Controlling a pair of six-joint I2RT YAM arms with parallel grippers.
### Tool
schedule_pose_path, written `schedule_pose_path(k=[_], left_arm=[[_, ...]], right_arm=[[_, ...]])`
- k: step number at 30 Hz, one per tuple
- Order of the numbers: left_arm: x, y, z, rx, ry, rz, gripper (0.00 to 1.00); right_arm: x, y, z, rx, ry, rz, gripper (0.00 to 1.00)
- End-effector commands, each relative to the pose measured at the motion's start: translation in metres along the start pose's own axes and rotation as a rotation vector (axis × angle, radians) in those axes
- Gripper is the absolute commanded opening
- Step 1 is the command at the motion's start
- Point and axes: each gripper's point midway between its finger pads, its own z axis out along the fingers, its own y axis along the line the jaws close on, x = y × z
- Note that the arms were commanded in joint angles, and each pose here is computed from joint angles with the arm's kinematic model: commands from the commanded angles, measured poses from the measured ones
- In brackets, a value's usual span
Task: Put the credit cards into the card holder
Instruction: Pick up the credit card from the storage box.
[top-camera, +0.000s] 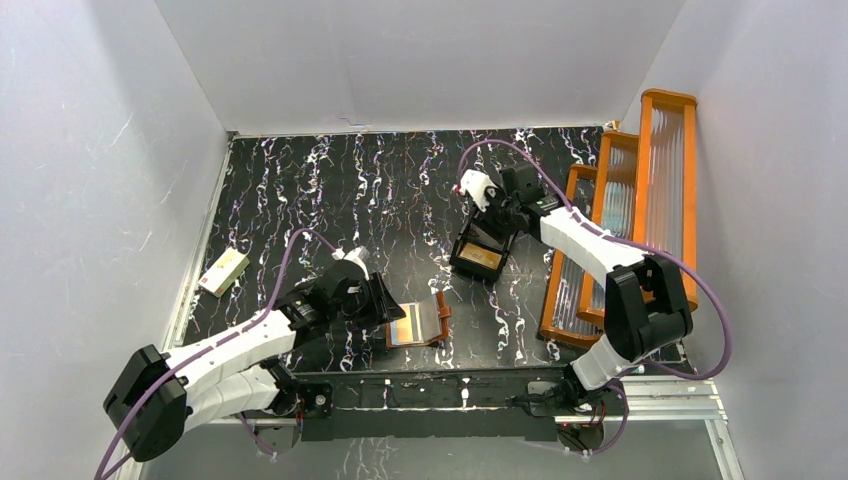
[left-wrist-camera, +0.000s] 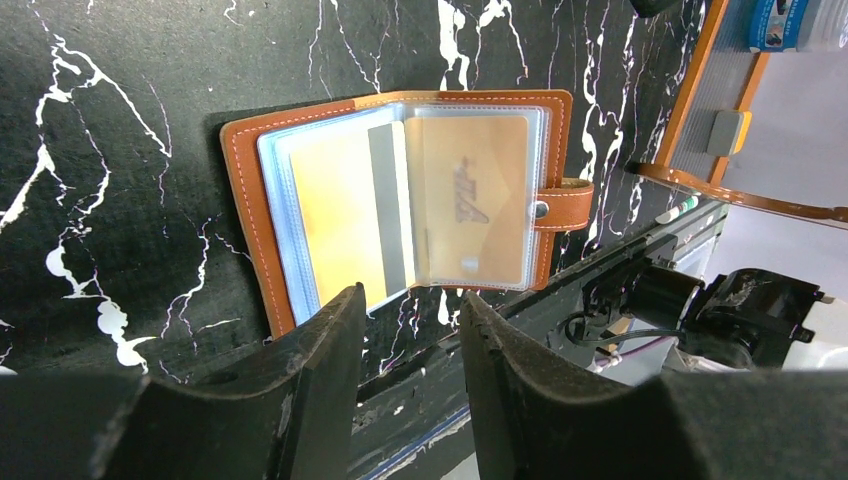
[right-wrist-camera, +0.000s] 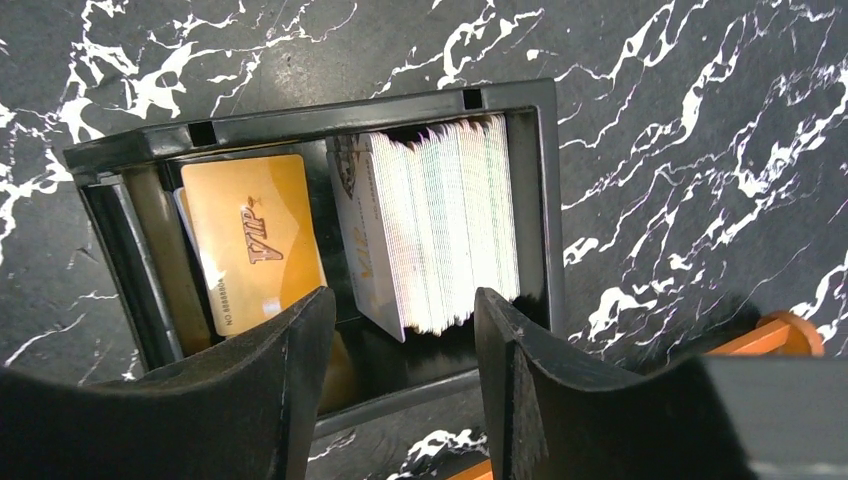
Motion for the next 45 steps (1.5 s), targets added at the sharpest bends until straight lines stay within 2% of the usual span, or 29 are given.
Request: schedule_pose_path(k=[1, 8, 15, 23, 31, 37, 41, 45], left_arm=[[-0.004, -0.011, -0.003, 0.04, -0.008, 0.002, 0.38], [-0.003, -0.009, -0.004, 0.036, -0.008, 0.003, 0.38], [-0.003, -0.009, -0.006, 0.039, -0.012, 0.007, 0.38], [-0.004, -0.008, -0.007, 0.034, -0.019, 0.013, 0.38], [-0.005, -0.009, -0.006, 0.038, -0.022, 0.012, 0.38], [-0.004, -0.007, -0.006, 0.035, -0.02, 0.01, 0.38], [-0.004, -0.008, -0.006, 0.037, -0.02, 0.009, 0.38], [-0.005, -0.009, -0.006, 0.04, -0.019, 0.011, 0.38]], right_arm=[[-0.009, -0.006, 0.012, 0.014, -0.056, -0.114, 0.62], [0.005, -0.005, 0.03, 0.013, 0.009, -0.142, 0.62], [0.013, -0.015, 0.042, 0.094, 0.065, -0.179, 0.6], [0.009, -0.028, 0.037, 0.183, 0.054, -0.181, 0.46], [0.004, -0.03, 0.03, 0.198, 0.036, -0.167, 0.42], [-0.003, -0.039, 0.019, 0.238, 0.03, -0.162, 0.35], [-0.01, -0.042, 0.014, 0.247, 0.013, -0.166, 0.25], [-0.011, -0.042, 0.011, 0.242, 0.012, -0.169, 0.06]])
